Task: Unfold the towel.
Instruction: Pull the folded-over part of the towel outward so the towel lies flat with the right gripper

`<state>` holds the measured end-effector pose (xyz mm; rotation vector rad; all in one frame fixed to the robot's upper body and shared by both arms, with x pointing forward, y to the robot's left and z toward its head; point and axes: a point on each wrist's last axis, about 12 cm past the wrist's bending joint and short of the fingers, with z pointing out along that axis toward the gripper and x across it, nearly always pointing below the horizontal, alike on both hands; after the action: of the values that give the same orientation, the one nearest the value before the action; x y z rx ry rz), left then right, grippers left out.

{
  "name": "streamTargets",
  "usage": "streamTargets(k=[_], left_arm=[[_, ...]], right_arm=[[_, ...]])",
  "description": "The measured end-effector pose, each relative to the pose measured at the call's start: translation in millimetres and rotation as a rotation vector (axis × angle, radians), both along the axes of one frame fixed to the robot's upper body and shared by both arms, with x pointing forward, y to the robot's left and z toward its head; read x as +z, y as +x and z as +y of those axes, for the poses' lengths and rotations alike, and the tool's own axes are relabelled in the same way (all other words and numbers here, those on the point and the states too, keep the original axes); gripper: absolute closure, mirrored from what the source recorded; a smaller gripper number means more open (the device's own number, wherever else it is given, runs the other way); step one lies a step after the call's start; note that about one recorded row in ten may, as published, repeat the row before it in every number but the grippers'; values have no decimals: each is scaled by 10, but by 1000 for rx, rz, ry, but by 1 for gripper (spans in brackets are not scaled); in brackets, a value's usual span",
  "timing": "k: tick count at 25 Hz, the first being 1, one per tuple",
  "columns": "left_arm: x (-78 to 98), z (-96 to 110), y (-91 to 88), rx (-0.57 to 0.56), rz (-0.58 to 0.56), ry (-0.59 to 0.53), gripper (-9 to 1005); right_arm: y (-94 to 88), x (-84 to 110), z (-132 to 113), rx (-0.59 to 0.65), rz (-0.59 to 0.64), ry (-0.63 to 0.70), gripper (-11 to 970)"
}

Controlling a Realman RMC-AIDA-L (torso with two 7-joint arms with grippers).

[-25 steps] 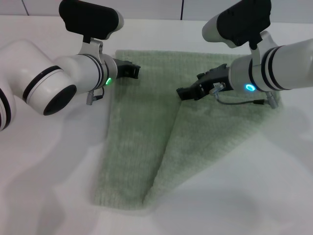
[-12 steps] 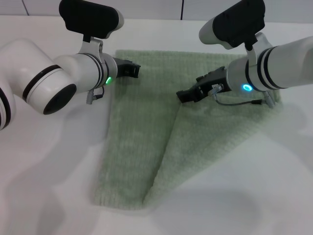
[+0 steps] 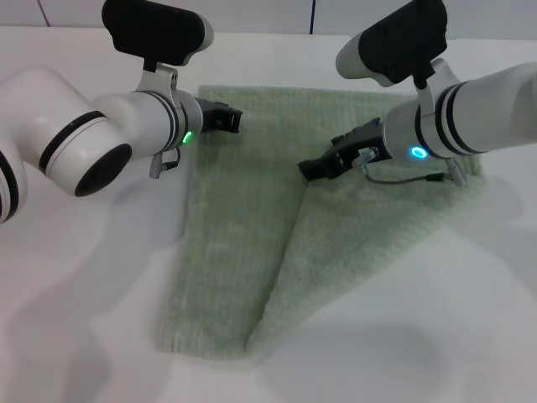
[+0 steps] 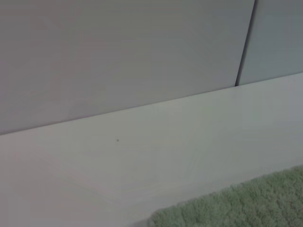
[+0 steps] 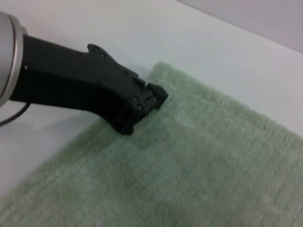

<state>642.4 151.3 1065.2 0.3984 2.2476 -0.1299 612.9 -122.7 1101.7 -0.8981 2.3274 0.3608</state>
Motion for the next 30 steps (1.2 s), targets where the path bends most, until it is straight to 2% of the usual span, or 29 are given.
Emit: streamTargets(k=[30], left_arm=[[-15, 14, -12, 4, 5, 1, 976]], right_arm=[[11, -34, -41, -22, 35, 15, 369]])
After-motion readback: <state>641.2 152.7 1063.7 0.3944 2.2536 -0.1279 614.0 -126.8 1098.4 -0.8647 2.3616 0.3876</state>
